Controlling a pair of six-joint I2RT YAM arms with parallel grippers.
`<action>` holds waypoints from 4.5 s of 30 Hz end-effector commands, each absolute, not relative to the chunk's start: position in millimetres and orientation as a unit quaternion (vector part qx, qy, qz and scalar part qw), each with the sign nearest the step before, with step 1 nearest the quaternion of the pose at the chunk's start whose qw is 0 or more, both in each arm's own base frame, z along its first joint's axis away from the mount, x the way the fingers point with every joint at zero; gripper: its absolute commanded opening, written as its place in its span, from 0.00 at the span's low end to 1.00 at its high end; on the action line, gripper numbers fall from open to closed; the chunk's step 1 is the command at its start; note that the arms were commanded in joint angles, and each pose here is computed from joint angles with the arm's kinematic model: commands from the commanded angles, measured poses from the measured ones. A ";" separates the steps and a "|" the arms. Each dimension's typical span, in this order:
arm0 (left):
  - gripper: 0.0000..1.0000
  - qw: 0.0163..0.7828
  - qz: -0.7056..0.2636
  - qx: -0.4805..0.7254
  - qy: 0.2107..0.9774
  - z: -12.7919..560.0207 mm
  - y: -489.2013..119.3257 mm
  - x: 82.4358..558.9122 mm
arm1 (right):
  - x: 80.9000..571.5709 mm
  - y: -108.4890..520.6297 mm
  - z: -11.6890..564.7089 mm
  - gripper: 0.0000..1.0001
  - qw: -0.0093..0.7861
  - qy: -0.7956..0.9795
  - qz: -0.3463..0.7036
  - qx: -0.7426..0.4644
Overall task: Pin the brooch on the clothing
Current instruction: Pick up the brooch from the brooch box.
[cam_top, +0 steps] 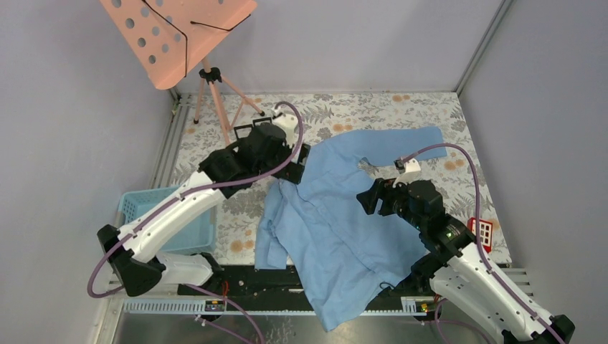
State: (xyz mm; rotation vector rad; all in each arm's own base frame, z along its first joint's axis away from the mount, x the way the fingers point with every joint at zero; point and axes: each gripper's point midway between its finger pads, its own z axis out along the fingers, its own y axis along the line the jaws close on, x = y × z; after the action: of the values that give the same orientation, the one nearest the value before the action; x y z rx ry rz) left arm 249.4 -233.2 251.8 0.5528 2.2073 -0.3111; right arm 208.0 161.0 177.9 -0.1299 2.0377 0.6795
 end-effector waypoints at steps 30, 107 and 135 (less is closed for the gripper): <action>0.67 0.320 0.016 -0.074 0.944 108.9 -146.5 488.0 | 218.2 125.2 171.2 0.77 0.485 0.852 0.195 0.020; 0.42 0.254 0.018 -0.120 0.959 40.7 -116.0 527.5 | 203.4 116.3 159.6 0.78 0.468 0.863 0.189 0.025; 0.38 0.290 -0.051 -0.064 0.953 100.1 -166.7 445.9 | 199.7 118.2 155.4 0.78 0.461 0.864 0.198 0.027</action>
State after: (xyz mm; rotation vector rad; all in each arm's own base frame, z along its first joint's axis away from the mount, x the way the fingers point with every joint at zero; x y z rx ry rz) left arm 451.1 -135.0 62.5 -0.2453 2.6390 -0.0188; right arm 198.0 119.5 155.8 0.0440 2.1297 0.4893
